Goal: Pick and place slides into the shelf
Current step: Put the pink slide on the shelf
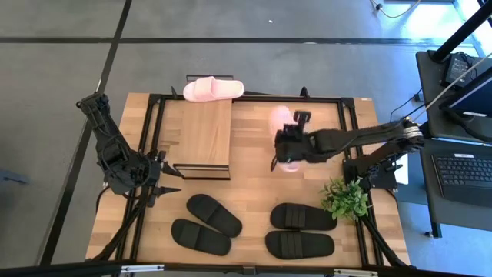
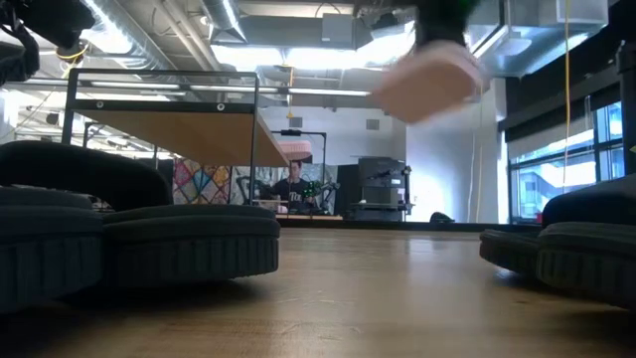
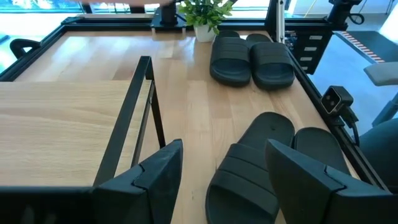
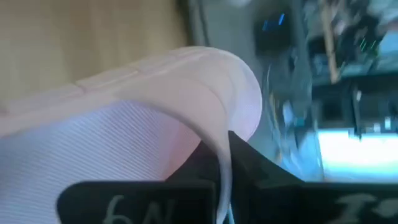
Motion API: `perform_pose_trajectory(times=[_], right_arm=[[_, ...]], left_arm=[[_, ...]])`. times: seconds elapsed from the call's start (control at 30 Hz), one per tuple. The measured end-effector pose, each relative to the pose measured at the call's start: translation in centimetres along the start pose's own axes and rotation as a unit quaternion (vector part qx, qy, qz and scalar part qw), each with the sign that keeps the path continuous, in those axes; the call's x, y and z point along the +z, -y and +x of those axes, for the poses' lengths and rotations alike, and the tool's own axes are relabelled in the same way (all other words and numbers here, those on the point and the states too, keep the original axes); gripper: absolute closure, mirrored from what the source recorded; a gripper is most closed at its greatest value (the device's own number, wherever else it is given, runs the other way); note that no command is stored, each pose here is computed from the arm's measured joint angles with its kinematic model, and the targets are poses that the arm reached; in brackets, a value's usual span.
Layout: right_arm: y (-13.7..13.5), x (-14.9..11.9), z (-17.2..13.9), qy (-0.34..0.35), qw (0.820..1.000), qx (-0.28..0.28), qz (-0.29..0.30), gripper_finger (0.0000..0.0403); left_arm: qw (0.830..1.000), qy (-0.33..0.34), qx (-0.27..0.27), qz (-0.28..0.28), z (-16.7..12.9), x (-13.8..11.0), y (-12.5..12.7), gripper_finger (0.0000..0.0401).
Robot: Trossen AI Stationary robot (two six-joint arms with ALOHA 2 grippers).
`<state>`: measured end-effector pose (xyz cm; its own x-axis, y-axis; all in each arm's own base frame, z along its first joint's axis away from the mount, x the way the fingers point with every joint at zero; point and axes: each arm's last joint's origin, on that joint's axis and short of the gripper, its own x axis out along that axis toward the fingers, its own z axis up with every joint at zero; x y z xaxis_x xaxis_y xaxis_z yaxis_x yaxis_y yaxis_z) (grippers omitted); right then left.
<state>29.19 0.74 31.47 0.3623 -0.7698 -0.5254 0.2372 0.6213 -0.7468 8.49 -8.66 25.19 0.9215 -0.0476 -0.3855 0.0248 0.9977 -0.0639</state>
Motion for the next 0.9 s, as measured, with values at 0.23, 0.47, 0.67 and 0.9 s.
perform_pose_trajectory(times=[0.23,0.47,0.67,0.9], right_arm=[[7.7,4.6,0.0,0.138,0.988,-0.056,-0.037,0.0391],[13.8,7.0,2.0,0.294,0.947,-0.118,-0.052,0.0391],[15.1,7.7,3.4,0.297,0.945,-0.134,-0.021,0.0391],[14.7,8.9,4.9,0.334,0.933,-0.134,-0.007,0.0391]], left_arm=[[1.000,0.000,0.000,-0.001,0.0,0.0,0.0,0.0184],[1.000,0.000,0.000,-0.002,0.0,0.0,0.0,0.0184],[1.000,0.000,0.000,-0.001,0.0,0.0,0.0,0.0184],[1.000,0.001,0.000,0.021,0.0,0.0,0.0,0.0184]])
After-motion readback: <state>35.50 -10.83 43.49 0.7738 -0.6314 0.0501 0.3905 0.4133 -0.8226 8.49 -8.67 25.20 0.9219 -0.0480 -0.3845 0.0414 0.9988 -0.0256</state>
